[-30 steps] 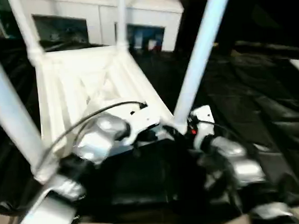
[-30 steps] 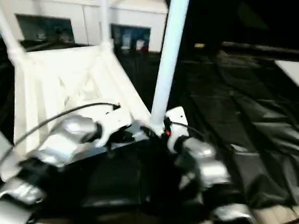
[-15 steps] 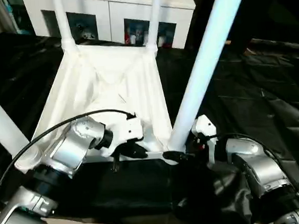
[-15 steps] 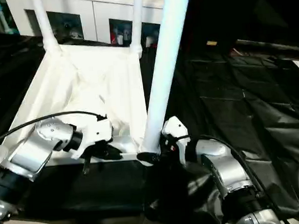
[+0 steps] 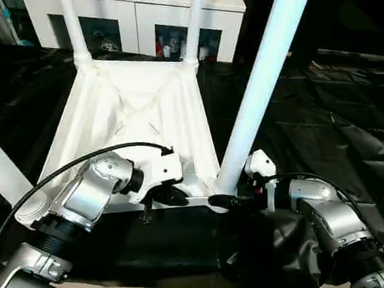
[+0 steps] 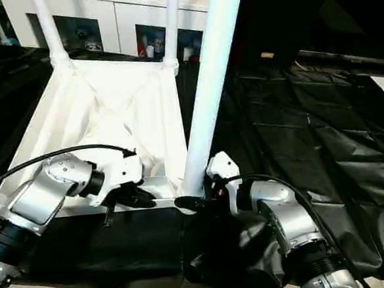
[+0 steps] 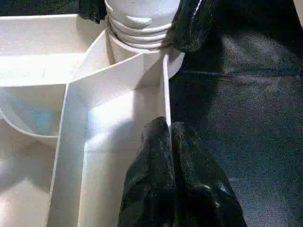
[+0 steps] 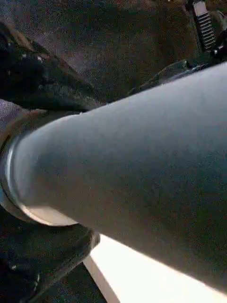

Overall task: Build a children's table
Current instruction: Rotate leg to tighten

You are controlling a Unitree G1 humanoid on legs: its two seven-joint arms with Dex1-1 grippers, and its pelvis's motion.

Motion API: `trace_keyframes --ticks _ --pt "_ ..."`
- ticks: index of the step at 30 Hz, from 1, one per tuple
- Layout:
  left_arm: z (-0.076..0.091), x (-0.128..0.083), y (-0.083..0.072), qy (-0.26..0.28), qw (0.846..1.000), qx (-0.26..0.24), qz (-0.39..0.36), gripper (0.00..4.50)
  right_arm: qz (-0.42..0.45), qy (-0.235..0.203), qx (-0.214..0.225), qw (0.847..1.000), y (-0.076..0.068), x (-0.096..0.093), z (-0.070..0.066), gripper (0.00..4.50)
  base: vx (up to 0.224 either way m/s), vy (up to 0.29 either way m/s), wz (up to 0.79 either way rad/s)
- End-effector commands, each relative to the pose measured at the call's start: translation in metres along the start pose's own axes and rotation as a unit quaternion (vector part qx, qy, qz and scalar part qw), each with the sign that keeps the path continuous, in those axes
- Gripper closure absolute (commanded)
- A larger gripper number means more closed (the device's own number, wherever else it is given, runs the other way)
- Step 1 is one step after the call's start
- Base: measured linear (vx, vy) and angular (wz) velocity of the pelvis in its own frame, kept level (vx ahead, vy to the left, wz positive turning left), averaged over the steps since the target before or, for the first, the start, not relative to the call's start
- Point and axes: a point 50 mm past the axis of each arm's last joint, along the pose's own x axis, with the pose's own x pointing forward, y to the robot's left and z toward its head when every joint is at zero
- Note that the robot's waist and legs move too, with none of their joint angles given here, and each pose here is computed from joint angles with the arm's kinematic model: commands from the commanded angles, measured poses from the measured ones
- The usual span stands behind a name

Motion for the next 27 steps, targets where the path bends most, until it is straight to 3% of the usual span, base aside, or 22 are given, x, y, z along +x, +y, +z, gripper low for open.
trace_keyframes --ticks 1,7,11,14,16,18,21,24,25,27 --pt "-0.002 0.017 -0.017 -0.003 0.997 -0.002 -0.074 4.50 -0.042 -0.006 0.008 0.999 -0.011 -0.008 0.001 1.68 0.000 0.000 0.00" --pt "-0.001 0.027 -0.011 -0.013 0.999 -0.027 -0.045 4.50 -0.136 -0.022 0.031 0.990 -0.022 -0.003 -0.004 1.78 0.000 0.000 0.00" --pt "0.005 0.044 0.009 -0.020 0.997 -0.059 0.047 4.50 -0.242 -0.034 0.083 0.966 -0.030 0.010 -0.011 1.78 0.000 0.000 0.00" --pt "0.011 0.055 0.017 -0.021 0.993 -0.076 0.088 4.50 -0.302 -0.037 0.117 0.945 -0.034 0.019 -0.015 1.78 0.000 0.000 0.00" --pt "0.017 0.065 0.022 -0.012 0.989 -0.085 0.124 4.50 -0.351 -0.040 0.153 0.923 -0.037 0.028 -0.017 1.78 0.000 0.000 0.00" --pt "0.019 0.071 0.024 0.002 0.987 -0.084 0.139 4.50 -0.370 -0.040 0.161 0.914 -0.038 0.035 -0.016 1.78 0.000 0.000 0.00" --pt "0.019 0.077 0.024 0.013 0.986 -0.079 0.144 4.50 -0.381 -0.037 0.156 0.910 -0.038 0.041 -0.014 1.78 0.000 0.000 0.00" --pt "0.019 0.083 0.021 0.021 0.988 -0.071 0.134 4.50 -0.364 -0.052 0.144 0.919 -0.036 0.048 -0.008 1.78 0.000 0.000 0.00" --pt "0.018 0.083 0.019 0.022 0.989 -0.068 0.126 4.50 -0.340 -0.068 0.135 0.928 -0.034 0.048 -0.004 1.78 0.000 0.000 0.00" --pt "0.017 0.081 0.017 0.019 0.991 -0.060 0.116 4.50 -0.308 -0.093 0.133 0.937 -0.031 0.047 0.001 1.22 0.000 0.000 0.00"
